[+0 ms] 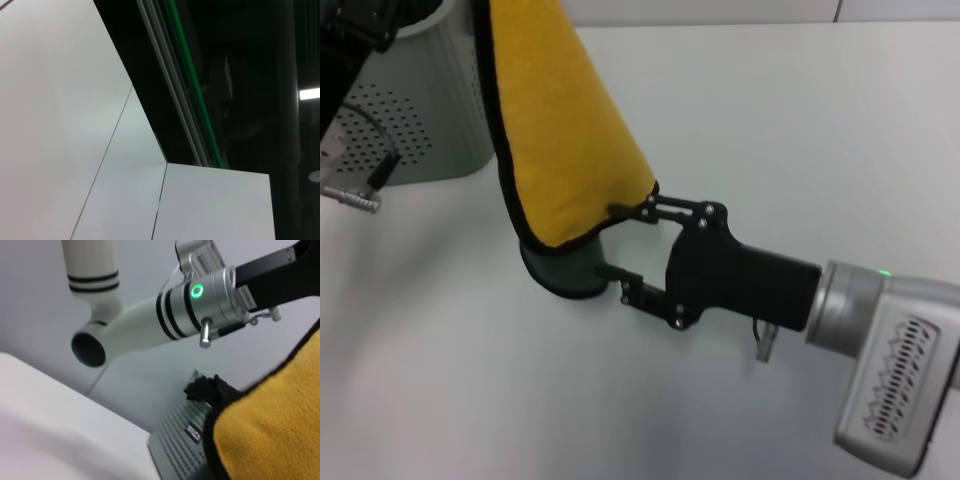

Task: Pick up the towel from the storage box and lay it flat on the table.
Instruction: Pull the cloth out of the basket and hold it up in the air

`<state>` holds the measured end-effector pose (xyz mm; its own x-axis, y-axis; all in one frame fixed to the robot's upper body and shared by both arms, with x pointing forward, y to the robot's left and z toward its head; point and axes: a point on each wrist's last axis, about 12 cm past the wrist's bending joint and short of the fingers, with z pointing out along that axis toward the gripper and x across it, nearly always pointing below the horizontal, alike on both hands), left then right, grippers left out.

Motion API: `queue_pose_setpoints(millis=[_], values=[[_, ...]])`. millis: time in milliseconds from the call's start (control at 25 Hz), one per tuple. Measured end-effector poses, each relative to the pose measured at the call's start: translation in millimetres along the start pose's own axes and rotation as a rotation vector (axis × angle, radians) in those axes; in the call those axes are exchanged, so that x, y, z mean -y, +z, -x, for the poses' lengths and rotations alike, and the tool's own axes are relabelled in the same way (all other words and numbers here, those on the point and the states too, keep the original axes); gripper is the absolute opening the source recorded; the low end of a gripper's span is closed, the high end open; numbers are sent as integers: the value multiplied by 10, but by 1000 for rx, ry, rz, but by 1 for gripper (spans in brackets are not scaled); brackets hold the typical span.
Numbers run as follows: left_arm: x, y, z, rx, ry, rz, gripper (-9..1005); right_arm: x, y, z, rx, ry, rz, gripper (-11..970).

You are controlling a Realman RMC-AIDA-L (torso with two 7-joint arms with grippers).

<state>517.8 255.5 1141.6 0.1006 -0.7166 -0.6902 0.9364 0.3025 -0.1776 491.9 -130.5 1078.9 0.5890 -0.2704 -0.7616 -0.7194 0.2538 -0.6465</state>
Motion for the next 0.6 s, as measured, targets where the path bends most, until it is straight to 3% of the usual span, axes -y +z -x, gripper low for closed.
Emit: queue_pose_setpoints(millis=[600], values=[[-27, 57, -24, 3, -8, -2, 13, 302, 142, 125, -29, -65, -85, 510]])
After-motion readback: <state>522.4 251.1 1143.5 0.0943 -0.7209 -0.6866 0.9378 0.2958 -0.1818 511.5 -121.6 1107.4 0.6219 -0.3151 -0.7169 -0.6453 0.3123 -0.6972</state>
